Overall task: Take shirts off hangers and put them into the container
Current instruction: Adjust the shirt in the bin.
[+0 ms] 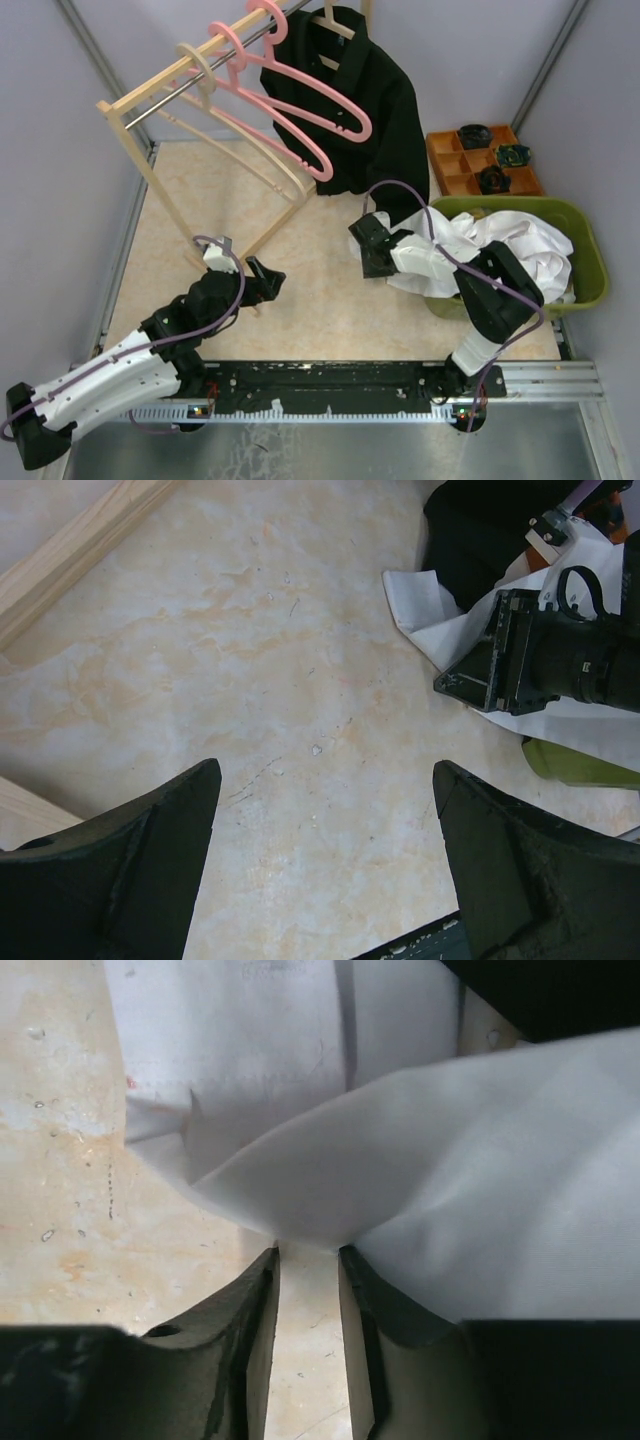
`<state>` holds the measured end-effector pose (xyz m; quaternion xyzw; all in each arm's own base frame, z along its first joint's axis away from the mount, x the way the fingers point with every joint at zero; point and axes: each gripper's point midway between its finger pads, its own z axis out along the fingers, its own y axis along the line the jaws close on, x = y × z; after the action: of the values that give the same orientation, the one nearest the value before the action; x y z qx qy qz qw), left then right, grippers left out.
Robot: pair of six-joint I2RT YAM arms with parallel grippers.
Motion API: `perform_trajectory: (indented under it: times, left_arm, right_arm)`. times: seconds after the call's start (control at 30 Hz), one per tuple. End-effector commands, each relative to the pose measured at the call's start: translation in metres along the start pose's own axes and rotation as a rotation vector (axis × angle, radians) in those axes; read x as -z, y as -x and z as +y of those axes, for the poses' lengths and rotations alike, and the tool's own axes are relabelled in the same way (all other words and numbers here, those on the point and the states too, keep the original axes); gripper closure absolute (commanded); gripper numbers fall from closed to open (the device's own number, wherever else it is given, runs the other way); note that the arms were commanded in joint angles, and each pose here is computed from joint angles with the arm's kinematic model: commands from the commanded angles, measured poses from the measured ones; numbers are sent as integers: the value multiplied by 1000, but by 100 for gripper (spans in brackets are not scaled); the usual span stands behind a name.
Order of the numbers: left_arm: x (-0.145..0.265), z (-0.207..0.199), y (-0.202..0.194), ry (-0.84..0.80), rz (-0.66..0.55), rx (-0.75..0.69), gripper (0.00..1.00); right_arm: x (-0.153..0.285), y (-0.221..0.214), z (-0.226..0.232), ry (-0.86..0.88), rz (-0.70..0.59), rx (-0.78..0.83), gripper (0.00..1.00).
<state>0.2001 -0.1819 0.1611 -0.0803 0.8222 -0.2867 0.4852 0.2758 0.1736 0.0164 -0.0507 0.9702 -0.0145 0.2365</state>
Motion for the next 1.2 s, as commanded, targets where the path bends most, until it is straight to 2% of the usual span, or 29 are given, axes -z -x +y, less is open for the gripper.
perform_trajectory:
  times: [0.0, 0.03, 0.1, 0.27, 0.3, 0.37, 0.47, 0.63, 0.77, 0.93, 1.17]
  left_arm:
    - [1, -8, 7, -15, -12, 8, 8]
    - [1, -8, 7, -15, -12, 9, 8]
    - [1, -8, 7, -18, -11, 11, 8]
    - [1, -9, 7, -22, -13, 13, 8]
    - [1, -11, 8, -27, -13, 15, 8]
    - [2, -12, 9, -30, -12, 15, 8]
    - [1, -12, 8, -28, -12, 18, 8]
    - [0, -12, 5, -33, -1, 17, 8]
    - [-1, -14, 4, -40, 5, 21, 8]
    - [0, -13, 4, -36, 4, 20, 8]
    - [1, -11, 5, -30, -2, 21, 8]
  right_arm:
    - [-18, -54, -31, -111, 129, 4, 73]
    - [-17, -53, -33, -118, 123, 1, 74]
    - [-12, -47, -37, -138, 101, 1, 83]
    - [26, -6, -31, -83, -32, -36, 96]
    - [34, -1, -33, -89, -40, -45, 96]
    - [49, 1, -43, -134, -32, -57, 79]
    - [63, 1, -43, -118, -44, -61, 63]
    - [62, -8, -48, -131, -47, -139, 47]
    - [49, -15, -47, -150, -46, -216, 48]
    - [35, -6, -41, -155, -96, -288, 59]
    - [12, -9, -46, -225, -108, -325, 62]
